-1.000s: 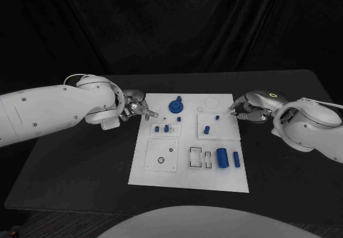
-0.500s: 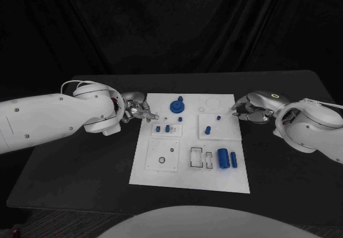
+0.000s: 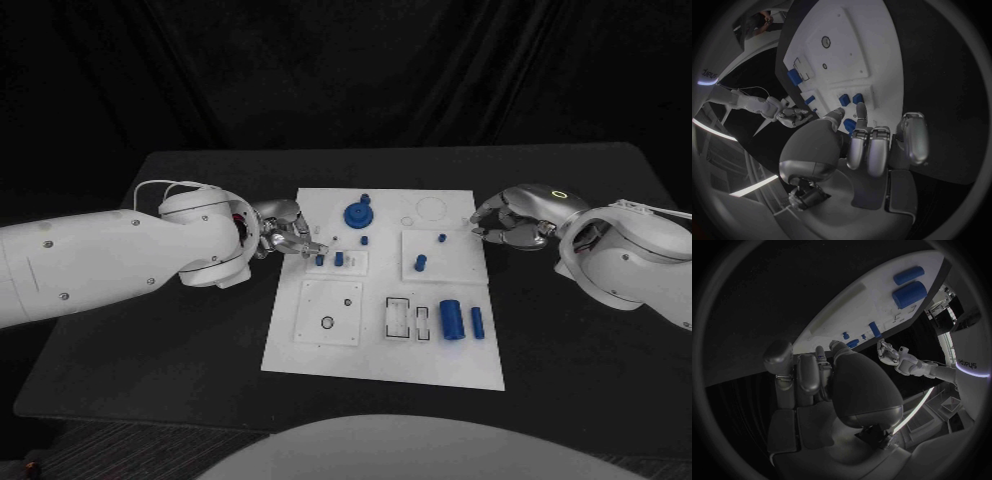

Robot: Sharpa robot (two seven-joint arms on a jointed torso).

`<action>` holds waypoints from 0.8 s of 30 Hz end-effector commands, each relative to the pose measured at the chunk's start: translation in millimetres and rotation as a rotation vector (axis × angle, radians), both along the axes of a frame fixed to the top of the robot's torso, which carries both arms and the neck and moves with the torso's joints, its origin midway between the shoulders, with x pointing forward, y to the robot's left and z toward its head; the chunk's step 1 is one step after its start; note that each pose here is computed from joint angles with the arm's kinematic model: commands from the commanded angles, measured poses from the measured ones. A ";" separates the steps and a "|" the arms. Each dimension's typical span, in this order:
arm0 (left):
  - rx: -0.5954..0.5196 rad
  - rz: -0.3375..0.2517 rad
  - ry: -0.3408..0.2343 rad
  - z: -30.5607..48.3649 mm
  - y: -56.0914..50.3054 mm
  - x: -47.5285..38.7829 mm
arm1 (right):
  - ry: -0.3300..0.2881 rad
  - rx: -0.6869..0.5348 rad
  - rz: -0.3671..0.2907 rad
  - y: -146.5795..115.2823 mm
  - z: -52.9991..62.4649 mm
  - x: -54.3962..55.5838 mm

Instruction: Assemble the parts on the task board

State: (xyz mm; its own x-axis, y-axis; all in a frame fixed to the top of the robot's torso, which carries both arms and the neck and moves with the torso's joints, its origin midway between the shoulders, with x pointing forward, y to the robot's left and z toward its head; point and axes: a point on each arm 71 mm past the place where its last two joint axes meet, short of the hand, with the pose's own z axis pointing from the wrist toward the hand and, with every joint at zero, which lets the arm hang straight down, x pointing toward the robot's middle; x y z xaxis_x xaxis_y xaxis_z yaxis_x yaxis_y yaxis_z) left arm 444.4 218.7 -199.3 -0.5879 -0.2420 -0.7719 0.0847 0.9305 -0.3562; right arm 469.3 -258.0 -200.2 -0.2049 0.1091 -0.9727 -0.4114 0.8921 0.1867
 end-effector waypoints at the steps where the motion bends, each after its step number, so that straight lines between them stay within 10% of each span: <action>1: 0.004 -0.010 -0.044 -0.3 -3.2 0.2 | 0.005 -0.006 -0.015 -1.5 -1.1 -0.6; 24: 0.064 -0.024 0.023 -12.2 -8.6 -1.2 | 0.003 -0.004 -0.018 -2.5 -0.9 -0.9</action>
State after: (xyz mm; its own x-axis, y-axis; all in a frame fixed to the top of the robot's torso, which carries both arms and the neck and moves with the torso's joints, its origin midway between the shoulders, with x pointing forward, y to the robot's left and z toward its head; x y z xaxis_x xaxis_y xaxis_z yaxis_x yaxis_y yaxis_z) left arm 444.7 211.1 -209.4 -0.5920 -0.2008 -0.7805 0.0955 0.9442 -0.3154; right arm 468.9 -259.4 -200.1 -0.2049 0.1095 -0.9726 -0.4086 0.8934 0.1866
